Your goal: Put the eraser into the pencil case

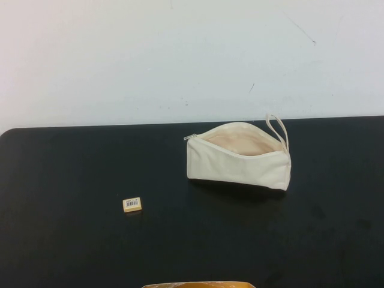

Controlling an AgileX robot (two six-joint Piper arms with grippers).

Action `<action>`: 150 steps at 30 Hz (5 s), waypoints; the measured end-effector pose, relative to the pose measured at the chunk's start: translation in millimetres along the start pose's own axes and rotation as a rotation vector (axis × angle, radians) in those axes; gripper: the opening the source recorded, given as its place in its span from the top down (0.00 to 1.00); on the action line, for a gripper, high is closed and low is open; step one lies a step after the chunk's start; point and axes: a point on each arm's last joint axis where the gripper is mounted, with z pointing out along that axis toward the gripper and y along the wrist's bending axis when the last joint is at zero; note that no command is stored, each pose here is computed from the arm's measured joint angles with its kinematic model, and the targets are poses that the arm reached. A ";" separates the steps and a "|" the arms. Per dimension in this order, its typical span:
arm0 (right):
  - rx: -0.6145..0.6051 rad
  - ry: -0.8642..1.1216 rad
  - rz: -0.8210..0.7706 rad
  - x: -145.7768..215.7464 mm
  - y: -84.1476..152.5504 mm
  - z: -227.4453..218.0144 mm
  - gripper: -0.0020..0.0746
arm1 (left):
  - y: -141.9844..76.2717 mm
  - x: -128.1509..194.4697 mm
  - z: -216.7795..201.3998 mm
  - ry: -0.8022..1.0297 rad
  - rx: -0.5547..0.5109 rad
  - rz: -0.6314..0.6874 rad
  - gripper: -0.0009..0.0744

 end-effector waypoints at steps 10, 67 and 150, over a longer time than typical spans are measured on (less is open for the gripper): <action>0.000 0.000 0.000 0.0 0.0 0.0 0.98 | -12.9 -14.8 -1.8 -0.096 0.214 -0.907 0.99; 0.000 0.000 0.000 0.0 0.0 0.0 0.98 | -163.7 -109.3 268.7 1.001 0.310 0.385 0.33; 0.001 -0.002 -0.001 -0.1 -0.1 -0.1 0.98 | -322.1 -118.2 308.2 0.540 0.523 0.441 0.61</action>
